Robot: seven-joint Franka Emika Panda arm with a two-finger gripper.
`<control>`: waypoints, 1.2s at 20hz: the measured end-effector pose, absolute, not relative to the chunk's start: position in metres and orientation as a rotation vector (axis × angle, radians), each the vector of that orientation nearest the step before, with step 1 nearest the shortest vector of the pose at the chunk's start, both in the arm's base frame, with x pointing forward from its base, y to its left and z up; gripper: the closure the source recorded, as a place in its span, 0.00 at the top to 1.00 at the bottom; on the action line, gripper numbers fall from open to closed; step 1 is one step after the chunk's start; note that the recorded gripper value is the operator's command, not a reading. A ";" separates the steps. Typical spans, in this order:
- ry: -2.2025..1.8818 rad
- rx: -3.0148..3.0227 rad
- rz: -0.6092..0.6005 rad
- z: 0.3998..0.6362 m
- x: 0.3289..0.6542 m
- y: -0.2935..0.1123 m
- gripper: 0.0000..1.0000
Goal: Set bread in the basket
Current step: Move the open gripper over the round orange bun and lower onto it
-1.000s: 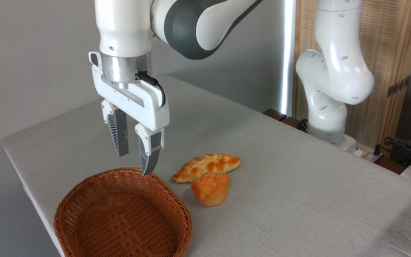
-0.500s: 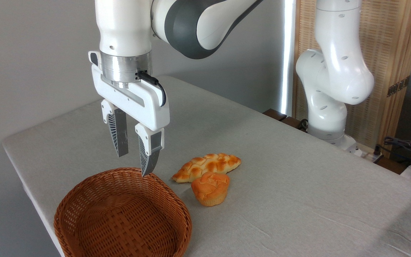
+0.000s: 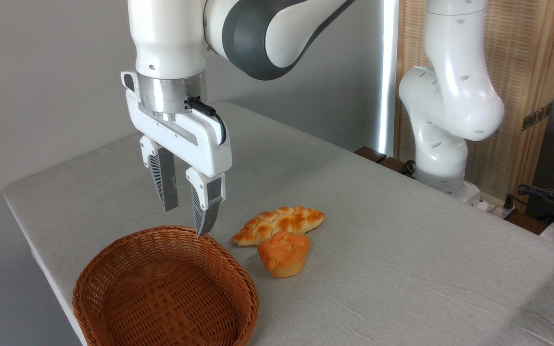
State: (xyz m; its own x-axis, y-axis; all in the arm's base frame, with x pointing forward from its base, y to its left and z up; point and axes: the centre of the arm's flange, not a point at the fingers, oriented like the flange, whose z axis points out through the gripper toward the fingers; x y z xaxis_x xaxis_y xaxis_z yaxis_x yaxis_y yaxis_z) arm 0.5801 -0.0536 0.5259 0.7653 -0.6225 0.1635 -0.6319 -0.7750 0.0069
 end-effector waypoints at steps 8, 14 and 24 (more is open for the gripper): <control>-1.079 2.877 0.158 0.514 0.532 -0.009 1.00; -1.149 2.893 -0.014 0.471 0.504 0.006 1.00; -1.239 2.828 -0.119 0.436 0.493 0.005 1.00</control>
State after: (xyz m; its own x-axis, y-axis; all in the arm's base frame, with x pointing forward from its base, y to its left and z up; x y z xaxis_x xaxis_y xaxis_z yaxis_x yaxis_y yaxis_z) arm 0.4929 0.0046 0.4361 0.6757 -0.7355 -0.0493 -0.7315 -0.6773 0.0784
